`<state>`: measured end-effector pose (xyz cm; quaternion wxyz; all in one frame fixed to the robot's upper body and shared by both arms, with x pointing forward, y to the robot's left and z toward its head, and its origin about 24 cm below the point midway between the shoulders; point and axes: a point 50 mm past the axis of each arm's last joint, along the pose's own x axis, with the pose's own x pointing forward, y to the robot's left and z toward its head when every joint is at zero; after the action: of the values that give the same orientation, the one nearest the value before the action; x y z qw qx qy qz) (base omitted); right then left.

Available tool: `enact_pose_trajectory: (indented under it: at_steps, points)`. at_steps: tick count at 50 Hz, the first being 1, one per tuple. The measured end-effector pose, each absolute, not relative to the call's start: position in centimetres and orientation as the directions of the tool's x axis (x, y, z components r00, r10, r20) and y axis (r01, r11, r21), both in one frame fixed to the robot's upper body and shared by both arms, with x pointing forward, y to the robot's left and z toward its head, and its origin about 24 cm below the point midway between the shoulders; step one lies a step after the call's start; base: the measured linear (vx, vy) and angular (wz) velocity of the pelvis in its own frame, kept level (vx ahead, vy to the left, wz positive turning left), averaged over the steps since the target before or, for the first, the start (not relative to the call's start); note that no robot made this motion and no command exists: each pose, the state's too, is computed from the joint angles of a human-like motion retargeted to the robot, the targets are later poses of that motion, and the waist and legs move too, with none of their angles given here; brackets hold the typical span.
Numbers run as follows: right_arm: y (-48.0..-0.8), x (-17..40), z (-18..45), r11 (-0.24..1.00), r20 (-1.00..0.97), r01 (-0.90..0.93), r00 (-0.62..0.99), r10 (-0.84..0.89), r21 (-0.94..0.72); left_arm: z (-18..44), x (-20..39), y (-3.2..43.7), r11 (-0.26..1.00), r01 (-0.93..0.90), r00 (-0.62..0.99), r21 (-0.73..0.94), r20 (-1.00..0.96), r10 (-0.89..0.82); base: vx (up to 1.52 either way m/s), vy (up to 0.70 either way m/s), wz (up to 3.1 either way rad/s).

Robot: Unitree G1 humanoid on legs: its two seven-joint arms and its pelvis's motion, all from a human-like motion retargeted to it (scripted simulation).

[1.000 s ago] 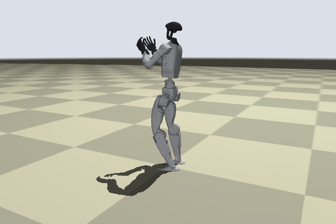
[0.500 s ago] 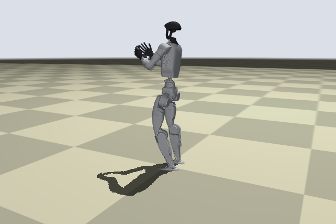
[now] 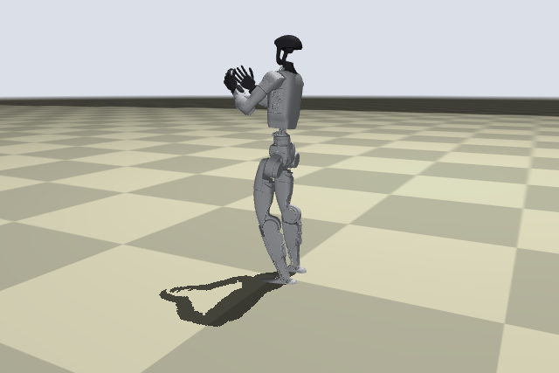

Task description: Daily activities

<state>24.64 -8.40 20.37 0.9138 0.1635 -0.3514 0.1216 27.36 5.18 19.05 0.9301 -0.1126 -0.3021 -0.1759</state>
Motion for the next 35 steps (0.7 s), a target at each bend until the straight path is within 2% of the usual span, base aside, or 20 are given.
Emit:
enact_pose_trajectory:
  at_steps: [12, 21, 28, 35]
  points:
    - [-10.2, 25.0, 22.7, 0.917, 0.729, -0.263, 0.683, -0.042, 0.299, 21.3, 27.4, 6.6, 0.913, 0.355, 0.735, -0.202, 0.663, -0.139, 0.0, 0.0, 0.0]
    - [-8.9, 25.0, 22.0, 0.909, 0.706, -0.37, 0.695, 0.134, 0.193, 20.6, 27.9, 6.7, 0.903, 0.378, 0.766, -0.205, 0.617, -0.18, 0.0, 0.0, 0.0]
    - [-8.7, 25.4, 21.9, 0.911, 0.692, -0.391, 0.694, 0.198, 0.131, 20.5, 28.3, 7.1, 0.895, 0.379, 0.779, -0.235, 0.603, -0.171, 0.0, 0.0, 0.0]
    - [-8.0, 25.8, 20.4, 0.899, 0.63, -0.434, 0.712, 0.309, 0.049, 18.7, 28.6, 6.3, 0.869, 0.436, 0.807, -0.234, 0.529, -0.263, 0.0, 0.0, 0.0]
